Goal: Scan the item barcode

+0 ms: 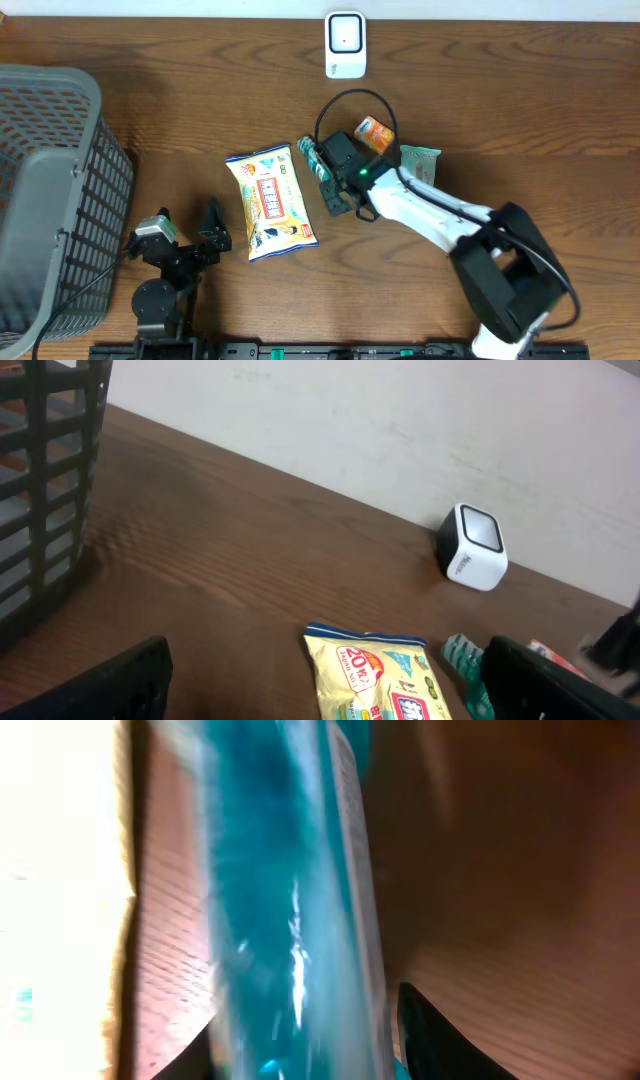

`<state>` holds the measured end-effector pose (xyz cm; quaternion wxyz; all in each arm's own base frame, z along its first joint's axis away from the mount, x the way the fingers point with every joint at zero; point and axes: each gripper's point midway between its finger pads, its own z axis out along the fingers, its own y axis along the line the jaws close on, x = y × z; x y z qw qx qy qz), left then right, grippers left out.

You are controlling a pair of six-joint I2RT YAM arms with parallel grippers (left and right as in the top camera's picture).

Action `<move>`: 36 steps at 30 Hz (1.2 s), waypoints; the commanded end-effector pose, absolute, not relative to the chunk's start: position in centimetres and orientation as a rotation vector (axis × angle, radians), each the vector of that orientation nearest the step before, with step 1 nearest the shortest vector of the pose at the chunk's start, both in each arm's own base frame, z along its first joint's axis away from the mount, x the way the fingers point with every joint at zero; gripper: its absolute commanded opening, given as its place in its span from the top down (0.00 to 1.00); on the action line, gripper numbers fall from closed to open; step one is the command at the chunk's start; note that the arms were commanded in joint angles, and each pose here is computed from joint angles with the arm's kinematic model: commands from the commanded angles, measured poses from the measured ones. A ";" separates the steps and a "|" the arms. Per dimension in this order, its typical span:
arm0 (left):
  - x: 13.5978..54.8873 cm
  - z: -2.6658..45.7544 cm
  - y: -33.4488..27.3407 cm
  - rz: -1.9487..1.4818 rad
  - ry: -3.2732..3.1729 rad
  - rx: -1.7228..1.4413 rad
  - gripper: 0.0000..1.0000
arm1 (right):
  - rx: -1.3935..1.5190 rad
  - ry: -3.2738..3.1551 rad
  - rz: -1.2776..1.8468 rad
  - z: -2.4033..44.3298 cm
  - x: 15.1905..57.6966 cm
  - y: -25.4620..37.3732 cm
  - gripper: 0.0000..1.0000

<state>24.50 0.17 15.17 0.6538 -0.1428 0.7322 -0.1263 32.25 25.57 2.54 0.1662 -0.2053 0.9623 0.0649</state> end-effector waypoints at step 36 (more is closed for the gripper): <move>24.4 13.7 0.1 -0.286 1.704 -0.327 0.03 | -0.575 2.699 0.134 5.7 32.0 24.1 0.99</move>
